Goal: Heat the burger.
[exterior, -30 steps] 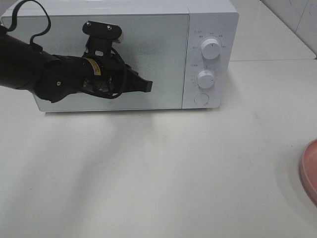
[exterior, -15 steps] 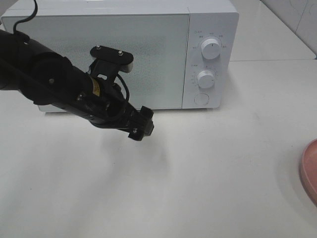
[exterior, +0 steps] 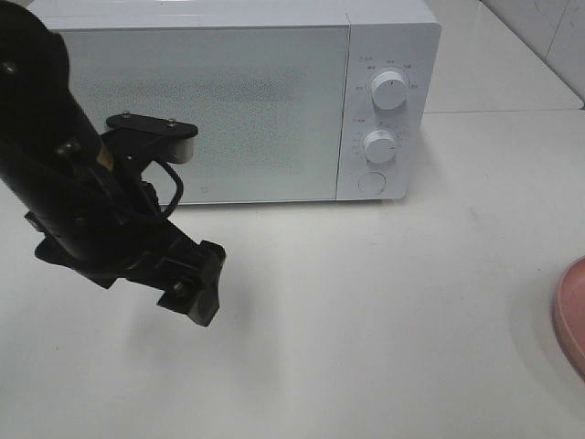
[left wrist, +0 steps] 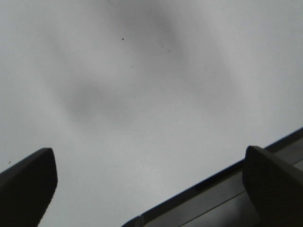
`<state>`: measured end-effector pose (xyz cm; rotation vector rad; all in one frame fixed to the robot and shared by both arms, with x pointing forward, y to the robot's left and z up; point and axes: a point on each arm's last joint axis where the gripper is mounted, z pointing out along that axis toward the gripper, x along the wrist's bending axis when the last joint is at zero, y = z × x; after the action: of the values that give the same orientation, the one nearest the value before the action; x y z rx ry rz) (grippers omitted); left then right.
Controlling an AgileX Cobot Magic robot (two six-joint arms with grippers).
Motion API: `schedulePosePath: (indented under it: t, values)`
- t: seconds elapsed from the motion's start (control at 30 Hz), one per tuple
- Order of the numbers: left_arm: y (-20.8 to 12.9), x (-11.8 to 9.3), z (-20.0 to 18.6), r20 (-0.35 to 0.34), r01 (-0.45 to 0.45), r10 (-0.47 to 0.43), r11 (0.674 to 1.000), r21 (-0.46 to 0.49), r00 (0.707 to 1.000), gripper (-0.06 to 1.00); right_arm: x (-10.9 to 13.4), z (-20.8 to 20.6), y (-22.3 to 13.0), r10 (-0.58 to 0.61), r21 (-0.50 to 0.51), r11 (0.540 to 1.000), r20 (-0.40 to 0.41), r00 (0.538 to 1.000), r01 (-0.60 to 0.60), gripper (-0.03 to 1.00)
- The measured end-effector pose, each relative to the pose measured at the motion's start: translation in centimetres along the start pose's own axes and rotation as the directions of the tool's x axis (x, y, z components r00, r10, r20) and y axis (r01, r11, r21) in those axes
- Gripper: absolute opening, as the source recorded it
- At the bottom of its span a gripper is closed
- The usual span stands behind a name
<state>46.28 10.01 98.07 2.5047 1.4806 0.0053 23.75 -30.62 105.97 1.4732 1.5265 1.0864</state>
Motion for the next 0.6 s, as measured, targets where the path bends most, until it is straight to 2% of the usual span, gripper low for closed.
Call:
schedulePosePath:
  t: [0.1, 0.17, 0.23, 0.27, 0.3, 0.33, 0.37, 0.47, 0.5, 0.53, 0.57, 0.6]
  values:
    - [-0.6, 0.2, -1.8, 0.005, 0.007, -0.007, 1.0, -0.002, 1.0, 0.99, 0.0, 0.0, 0.0, 0.0, 0.0, 1.0, 0.0, 1.0, 0.0, 0.76]
    - [-1.1, 2.2, -4.0, 0.002, 0.082, -0.082, 0.997, -0.012, 0.997, 0.99, 0.0, 0.0, 0.0, 0.0, 0.0, 1.0, 0.0, 1.0, 0.0, 0.76]
    - [-1.3, 2.9, -4.5, -0.002, 0.105, -0.105, 0.994, -0.015, 0.995, 0.99, 0.0, 0.0, 0.0, 0.0, 0.0, 1.0, 0.0, 1.0, 0.0, 0.76]
    - [-1.6, 4.8, -5.6, -0.013, 0.164, -0.165, 0.986, -0.025, 0.986, 0.99, 0.0, 0.0, 0.0, 0.0, 0.0, 1.0, 0.0, 1.0, 0.0, 0.76]
    - [-1.6, 4.8, -5.6, -0.013, 0.164, -0.165, 0.986, -0.025, 0.986, 0.99, 0.0, 0.0, 0.0, 0.0, 0.0, 1.0, 0.0, 1.0, 0.0, 0.76]
    - [-1.7, 5.9, -6.1, -0.02, 0.194, -0.195, 0.98, -0.032, 0.981, 0.99, 0.0, 0.0, 0.0, 0.0, 0.0, 1.0, 0.0, 1.0, 0.0, 0.76]
    - [-2.3, 8.0, -7.3, -0.033, 0.253, -0.255, 0.966, -0.048, 0.966, 0.99, 0.0, 0.0, 0.0, 0.0, 0.0, 1.0, 0.0, 1.0, 0.0, 0.76]
    - [-2.6, 8.8, -7.8, -0.039, 0.276, -0.278, 0.96, -0.055, 0.96, 0.99, 0.0, 0.0, 0.0, 0.0, 0.0, 1.0, 0.0, 1.0, 0.0, 0.76]
    - [-3.4, 10.6, -8.8, -0.052, 0.321, -0.325, 0.945, -0.065, 0.944, 0.99, 0.0, 0.0, 0.0, 0.0, 0.0, 1.0, 0.0, 1.0, 0.0, 0.76]
    - [-3.9, 11.4, -9.4, -0.059, 0.345, -0.349, 0.936, -0.072, 0.935, 0.99, 0.0, 0.0, 0.0, 0.0, 0.0, 1.0, 0.0, 1.0, 0.0, 0.76]
    - [-3.9, 11.4, -9.4, -0.059, 0.345, -0.349, 0.936, -0.072, 0.935, 0.99, 0.0, 0.0, 0.0, 0.0, 0.0, 1.0, 0.0, 1.0, 0.0, 0.76]
    - [-4.9, 12.8, -10.5, -0.071, 0.384, -0.391, 0.919, -0.092, 0.918, 0.99, 0.0, 0.0, 0.0, 0.0, 0.0, 1.0, 0.0, 1.0, 0.0, 0.76]
